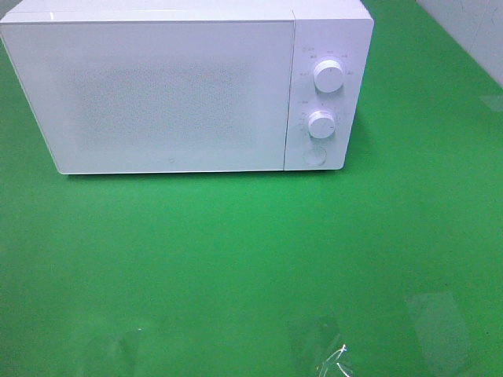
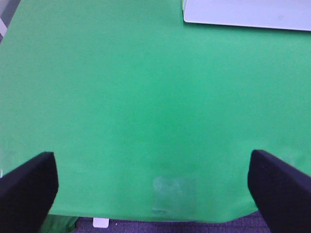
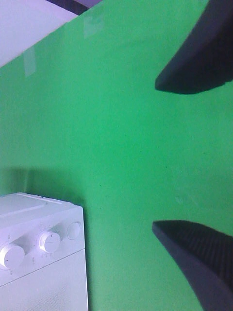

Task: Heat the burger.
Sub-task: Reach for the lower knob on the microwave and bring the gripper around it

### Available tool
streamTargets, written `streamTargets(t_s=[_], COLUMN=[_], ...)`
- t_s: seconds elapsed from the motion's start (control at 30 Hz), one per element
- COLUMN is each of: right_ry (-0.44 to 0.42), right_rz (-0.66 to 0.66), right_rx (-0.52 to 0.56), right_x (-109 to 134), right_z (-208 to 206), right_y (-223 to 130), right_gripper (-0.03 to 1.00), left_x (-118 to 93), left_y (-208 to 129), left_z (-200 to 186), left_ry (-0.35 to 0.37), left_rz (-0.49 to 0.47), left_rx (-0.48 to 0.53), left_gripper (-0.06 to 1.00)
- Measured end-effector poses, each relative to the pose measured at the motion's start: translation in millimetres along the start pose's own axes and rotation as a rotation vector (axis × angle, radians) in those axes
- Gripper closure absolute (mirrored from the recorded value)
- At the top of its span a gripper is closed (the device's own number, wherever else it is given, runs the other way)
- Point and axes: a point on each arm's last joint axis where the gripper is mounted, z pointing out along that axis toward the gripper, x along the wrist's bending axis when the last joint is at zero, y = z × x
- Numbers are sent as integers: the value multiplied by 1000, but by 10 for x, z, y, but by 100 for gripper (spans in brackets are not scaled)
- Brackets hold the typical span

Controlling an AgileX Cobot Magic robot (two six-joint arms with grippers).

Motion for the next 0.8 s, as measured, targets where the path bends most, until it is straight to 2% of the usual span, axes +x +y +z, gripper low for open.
streamTargets(t_s=[0.33, 0.8], right_ry=[0, 0], right_rz=[0, 0], right_rx=[0, 0], right_x=[0, 0], right_z=[0, 0], right_y=[0, 0], right_gripper=[27, 27], left_x=[9, 9], left_y=[-172, -191], left_z=[-242, -263], left_ry=[-7, -9], left_rz=[-2, -3], left_rx=[-190, -208], left_gripper=[-4, -3])
